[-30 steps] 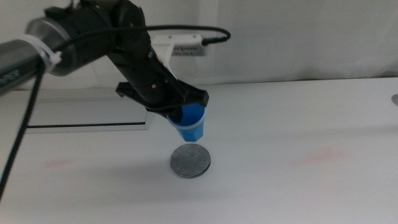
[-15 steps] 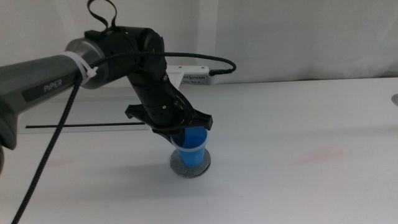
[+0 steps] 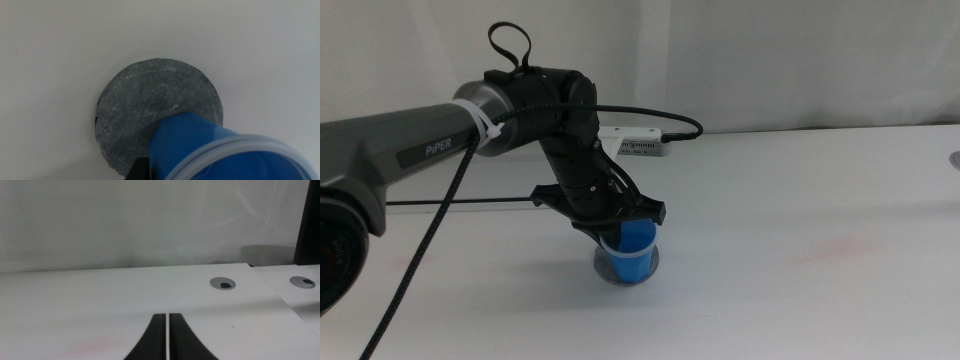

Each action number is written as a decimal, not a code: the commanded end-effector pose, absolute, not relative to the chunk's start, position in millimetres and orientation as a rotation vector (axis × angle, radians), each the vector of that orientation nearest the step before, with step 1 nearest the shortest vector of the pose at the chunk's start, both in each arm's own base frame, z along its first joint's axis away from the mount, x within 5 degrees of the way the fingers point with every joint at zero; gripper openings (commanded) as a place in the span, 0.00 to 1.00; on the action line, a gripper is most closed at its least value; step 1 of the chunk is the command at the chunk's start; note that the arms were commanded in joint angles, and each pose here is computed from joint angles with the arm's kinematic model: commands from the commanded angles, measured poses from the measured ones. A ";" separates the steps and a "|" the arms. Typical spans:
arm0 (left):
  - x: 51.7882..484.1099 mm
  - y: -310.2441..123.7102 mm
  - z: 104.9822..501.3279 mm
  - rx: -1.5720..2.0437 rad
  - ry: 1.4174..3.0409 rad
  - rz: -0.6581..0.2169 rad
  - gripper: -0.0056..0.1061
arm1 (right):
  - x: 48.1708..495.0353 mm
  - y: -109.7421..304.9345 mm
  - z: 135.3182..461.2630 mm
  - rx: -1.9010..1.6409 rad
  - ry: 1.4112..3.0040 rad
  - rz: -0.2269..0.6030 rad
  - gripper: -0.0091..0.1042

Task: Place an empty cup on a cup mat.

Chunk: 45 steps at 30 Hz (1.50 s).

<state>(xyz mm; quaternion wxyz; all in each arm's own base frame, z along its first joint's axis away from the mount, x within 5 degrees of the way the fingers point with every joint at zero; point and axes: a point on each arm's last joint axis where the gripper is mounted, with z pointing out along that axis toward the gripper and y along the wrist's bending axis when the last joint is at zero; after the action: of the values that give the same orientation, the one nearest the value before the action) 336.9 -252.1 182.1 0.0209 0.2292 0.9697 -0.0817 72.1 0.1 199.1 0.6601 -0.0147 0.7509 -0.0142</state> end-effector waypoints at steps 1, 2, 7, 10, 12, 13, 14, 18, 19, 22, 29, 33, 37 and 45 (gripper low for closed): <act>337.5 -254.7 182.0 0.699 2.997 -0.263 0.02 | 71.1 0.2 186.6 -0.040 1.730 -0.035 0.06; 337.8 -254.8 182.0 0.698 2.993 -0.265 0.02 | 71.1 0.2 186.6 -0.040 1.730 -0.035 0.06; 339.0 -255.2 182.1 0.696 2.979 -0.266 0.03 | 71.1 0.2 186.6 -0.040 1.730 -0.035 0.06; 340.3 -256.0 182.3 0.690 2.964 -0.272 0.08 | 71.1 0.2 186.6 -0.040 1.730 -0.035 0.06; 341.2 -256.5 182.5 0.686 2.953 -0.277 0.16 | 71.1 0.2 186.6 -0.040 1.730 -0.035 0.06; 341.4 -256.6 182.5 0.686 2.951 -0.278 0.21 | 71.1 0.2 186.6 -0.040 1.730 -0.035 0.06; 341.7 -256.1 182.4 0.688 2.949 -0.267 0.27 | 71.1 0.2 186.6 -0.040 1.730 -0.035 0.06; 342.4 -253.9 182.1 0.697 2.948 -0.228 0.61 | 71.1 0.2 186.6 -0.040 1.730 -0.035 0.06; 342.5 -253.3 182.0 0.702 2.947 -0.218 0.69 | 71.1 0.2 186.6 -0.040 1.730 -0.035 0.06; 342.5 -253.1 181.9 0.704 2.948 -0.215 0.88 | 71.1 0.2 186.6 -0.040 1.730 -0.035 0.06; 343.5 -253.1 182.8 0.705 2.934 -0.211 0.88 | 71.1 0.2 186.6 -0.040 1.730 -0.035 0.06; 343.7 -249.6 194.5 0.725 2.896 -0.174 0.88 | 71.1 0.2 186.6 -0.040 1.730 -0.035 0.06; 339.7 -246.4 219.3 0.717 2.843 -0.196 0.88 | 71.1 0.2 186.6 -0.040 1.730 -0.035 0.06; 326.7 -231.6 296.5 0.686 2.588 -0.232 0.88 | 71.1 0.2 186.6 -0.040 1.730 -0.035 0.06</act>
<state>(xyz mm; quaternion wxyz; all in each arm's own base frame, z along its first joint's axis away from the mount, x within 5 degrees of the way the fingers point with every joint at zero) 330.2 -235.3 274.4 0.1838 0.2480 0.9475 -0.0835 72.1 0.1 199.1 0.6601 -0.0146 0.7509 -0.0140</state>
